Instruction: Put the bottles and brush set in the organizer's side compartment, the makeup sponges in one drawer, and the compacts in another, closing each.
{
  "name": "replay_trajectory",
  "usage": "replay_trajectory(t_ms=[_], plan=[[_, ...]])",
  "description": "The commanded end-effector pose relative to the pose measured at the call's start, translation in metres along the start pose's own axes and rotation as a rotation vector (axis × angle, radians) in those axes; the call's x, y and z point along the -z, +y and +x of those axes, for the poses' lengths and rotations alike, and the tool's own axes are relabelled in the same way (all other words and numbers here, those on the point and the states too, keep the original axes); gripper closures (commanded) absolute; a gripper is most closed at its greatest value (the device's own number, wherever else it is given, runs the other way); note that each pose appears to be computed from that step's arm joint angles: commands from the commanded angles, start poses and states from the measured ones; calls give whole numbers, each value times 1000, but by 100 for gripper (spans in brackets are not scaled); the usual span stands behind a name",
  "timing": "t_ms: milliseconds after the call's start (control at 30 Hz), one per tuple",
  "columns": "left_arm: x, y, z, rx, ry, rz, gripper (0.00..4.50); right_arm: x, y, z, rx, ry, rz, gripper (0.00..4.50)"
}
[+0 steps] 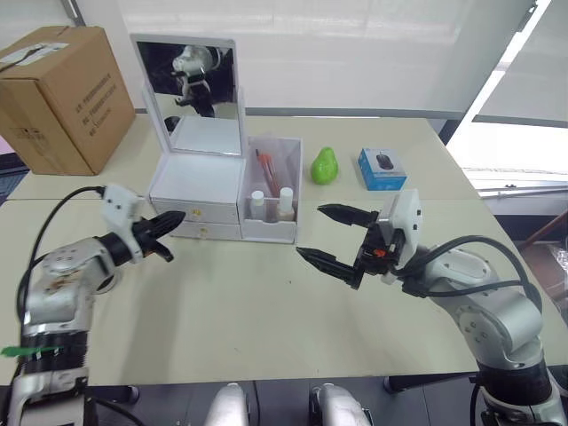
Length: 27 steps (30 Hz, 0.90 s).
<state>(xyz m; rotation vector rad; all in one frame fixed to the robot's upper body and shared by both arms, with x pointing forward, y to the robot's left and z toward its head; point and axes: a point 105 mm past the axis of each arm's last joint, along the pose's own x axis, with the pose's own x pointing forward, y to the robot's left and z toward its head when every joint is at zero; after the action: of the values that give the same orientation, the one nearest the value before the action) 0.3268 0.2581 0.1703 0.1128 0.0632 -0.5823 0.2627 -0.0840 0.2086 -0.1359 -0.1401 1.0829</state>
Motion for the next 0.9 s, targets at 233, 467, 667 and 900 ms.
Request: replay_trajectory(t_ms=[233,467,667,900], plan=[[-11,70,-149,-230,167,86,362,12,-50,-95,272,88,-67,0],[14,128,-237,-597,382,165,147,68,-91,-212,548,333,-86,0],[25,139,-252,-699,415,194,1,83,-98,-260,675,387,-88,0],[22,134,-234,-637,386,215,1,86,-97,-246,667,349,-82,0]])
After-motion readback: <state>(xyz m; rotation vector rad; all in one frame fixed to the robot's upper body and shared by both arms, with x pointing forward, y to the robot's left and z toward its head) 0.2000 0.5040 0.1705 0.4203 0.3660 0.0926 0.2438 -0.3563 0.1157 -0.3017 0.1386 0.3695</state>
